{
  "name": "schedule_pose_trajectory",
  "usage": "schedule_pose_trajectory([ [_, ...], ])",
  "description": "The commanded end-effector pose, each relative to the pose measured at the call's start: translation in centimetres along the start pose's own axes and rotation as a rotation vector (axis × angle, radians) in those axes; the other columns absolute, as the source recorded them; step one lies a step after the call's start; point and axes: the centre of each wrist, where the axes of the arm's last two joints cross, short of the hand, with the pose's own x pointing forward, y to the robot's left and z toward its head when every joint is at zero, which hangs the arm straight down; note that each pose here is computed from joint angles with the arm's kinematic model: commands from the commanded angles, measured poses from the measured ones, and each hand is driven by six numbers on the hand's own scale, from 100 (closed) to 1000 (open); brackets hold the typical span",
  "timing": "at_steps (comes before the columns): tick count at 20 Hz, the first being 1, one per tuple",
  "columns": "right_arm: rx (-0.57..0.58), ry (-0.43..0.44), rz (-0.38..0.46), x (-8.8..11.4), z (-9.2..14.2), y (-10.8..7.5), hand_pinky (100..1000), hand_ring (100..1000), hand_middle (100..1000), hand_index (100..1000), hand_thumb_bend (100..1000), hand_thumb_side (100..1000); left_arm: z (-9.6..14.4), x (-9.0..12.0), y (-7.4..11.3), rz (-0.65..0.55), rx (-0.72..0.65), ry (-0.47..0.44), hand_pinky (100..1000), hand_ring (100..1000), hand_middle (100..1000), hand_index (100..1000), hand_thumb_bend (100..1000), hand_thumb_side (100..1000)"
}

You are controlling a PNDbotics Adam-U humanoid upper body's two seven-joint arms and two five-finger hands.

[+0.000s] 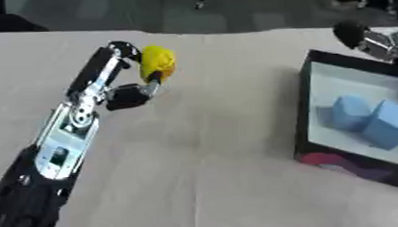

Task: Pick up the objects with one hand, pass them to the other hand, and then place them into the box on the other side of the table.

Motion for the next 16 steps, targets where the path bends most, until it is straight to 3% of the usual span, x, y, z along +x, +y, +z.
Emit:
schedule_pose_trajectory([
  [1, 0.037, -0.027, 0.03, 1.0, -0.7, -0.1, 973, 1000, 931, 942, 229, 543, -0.3, 0.8, -0.2, 0.003, 0.032, -0.047, 729, 755, 575, 503, 100, 242],
  [10, 0.11, -0.053, 0.039, 2.0, -2.7, 0.7, 972, 1000, 932, 943, 229, 557, -0.5, 2.0, -1.9, 0.057, 0.058, -0.118, 729, 755, 572, 502, 100, 276],
  [16, 0.139, -0.042, 0.047, 1.3, -4.1, 1.2, 971, 1000, 933, 942, 231, 569, -0.6, 3.1, -2.4, 0.069, 0.069, -0.178, 730, 754, 571, 502, 100, 286],
])
